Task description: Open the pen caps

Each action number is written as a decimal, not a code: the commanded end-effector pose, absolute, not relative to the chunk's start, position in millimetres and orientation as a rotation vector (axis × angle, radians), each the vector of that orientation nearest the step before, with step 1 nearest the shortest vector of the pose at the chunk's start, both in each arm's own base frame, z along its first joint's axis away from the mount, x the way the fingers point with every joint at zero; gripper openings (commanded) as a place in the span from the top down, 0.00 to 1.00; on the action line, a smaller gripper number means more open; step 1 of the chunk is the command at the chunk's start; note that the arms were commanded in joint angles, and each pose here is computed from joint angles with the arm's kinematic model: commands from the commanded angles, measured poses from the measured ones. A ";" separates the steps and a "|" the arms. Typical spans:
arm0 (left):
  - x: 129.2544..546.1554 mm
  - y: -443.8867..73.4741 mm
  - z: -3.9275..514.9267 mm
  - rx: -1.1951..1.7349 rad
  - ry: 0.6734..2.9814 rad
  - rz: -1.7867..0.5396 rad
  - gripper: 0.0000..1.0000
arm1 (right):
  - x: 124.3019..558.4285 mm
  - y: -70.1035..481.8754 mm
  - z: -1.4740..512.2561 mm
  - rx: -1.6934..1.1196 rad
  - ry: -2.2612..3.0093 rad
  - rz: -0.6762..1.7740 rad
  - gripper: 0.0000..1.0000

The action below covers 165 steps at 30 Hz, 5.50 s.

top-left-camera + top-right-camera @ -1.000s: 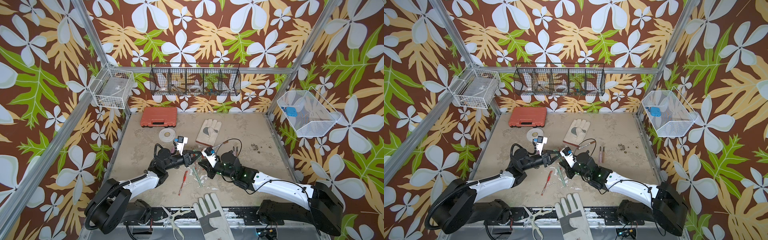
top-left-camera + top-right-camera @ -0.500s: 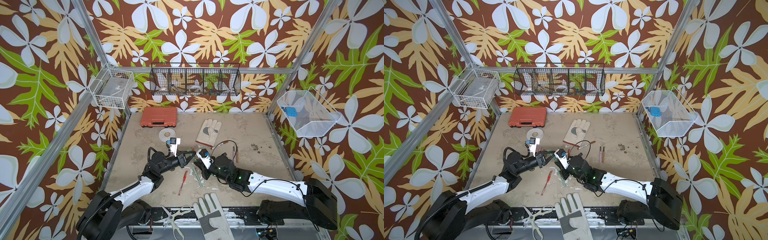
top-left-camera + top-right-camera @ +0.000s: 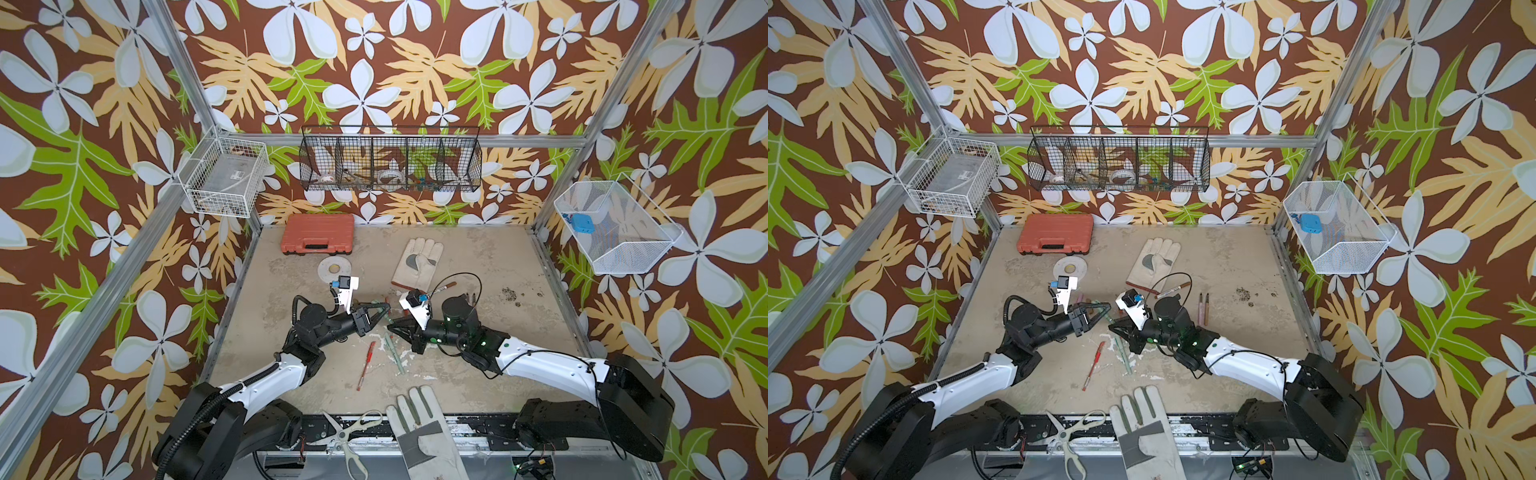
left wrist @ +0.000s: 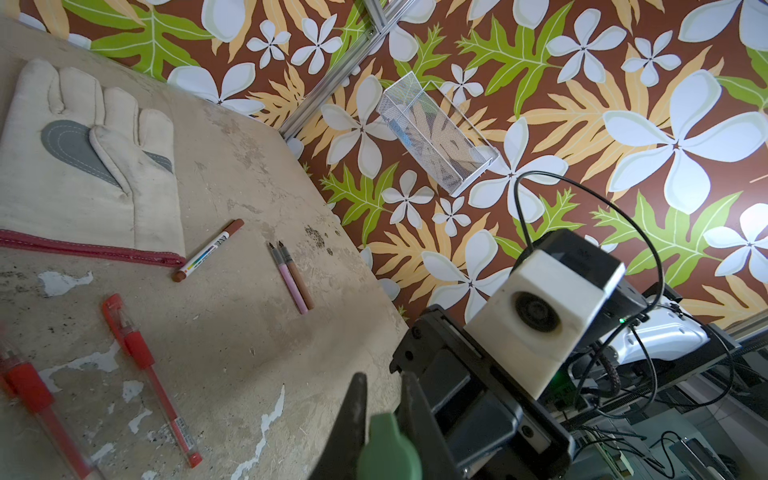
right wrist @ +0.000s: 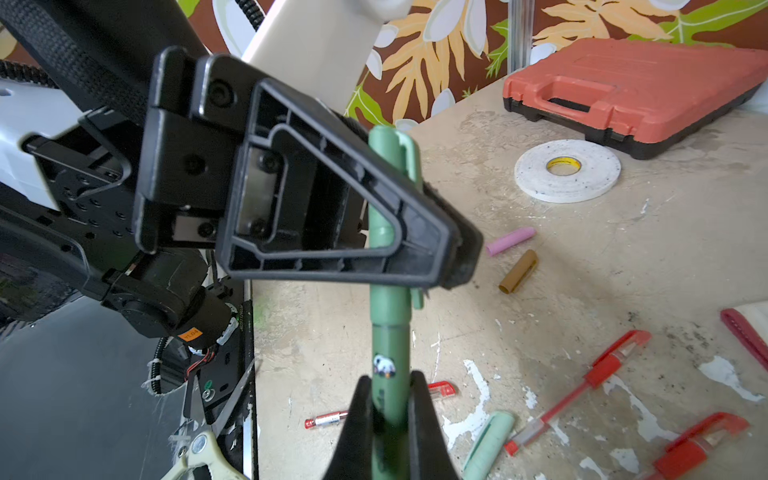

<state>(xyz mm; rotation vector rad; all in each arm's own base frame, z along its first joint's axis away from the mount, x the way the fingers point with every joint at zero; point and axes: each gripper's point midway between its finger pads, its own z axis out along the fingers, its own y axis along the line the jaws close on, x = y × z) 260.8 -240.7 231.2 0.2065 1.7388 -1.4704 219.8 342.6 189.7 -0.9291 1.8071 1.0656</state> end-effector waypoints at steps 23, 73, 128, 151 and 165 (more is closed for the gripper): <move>294.1 -201.8 243.9 0.025 1.632 -1.325 1.00 | 202.4 348.0 162.2 -0.969 1.895 0.665 1.00; 298.1 -175.4 250.7 -0.045 1.583 -1.291 1.00 | 200.2 337.2 163.0 -1.018 1.940 0.876 1.00; 371.5 -181.1 30.0 -0.082 2.515 -0.430 0.96 | 310.9 140.1 152.6 0.010 2.131 0.369 1.00; 374.4 -162.4 2.6 -0.106 2.594 -0.238 0.74 | 311.6 129.2 154.9 0.046 2.117 0.359 1.00; 374.9 -164.3 37.3 -0.096 2.490 -0.291 0.63 | 312.3 117.5 158.8 0.079 2.095 0.298 1.00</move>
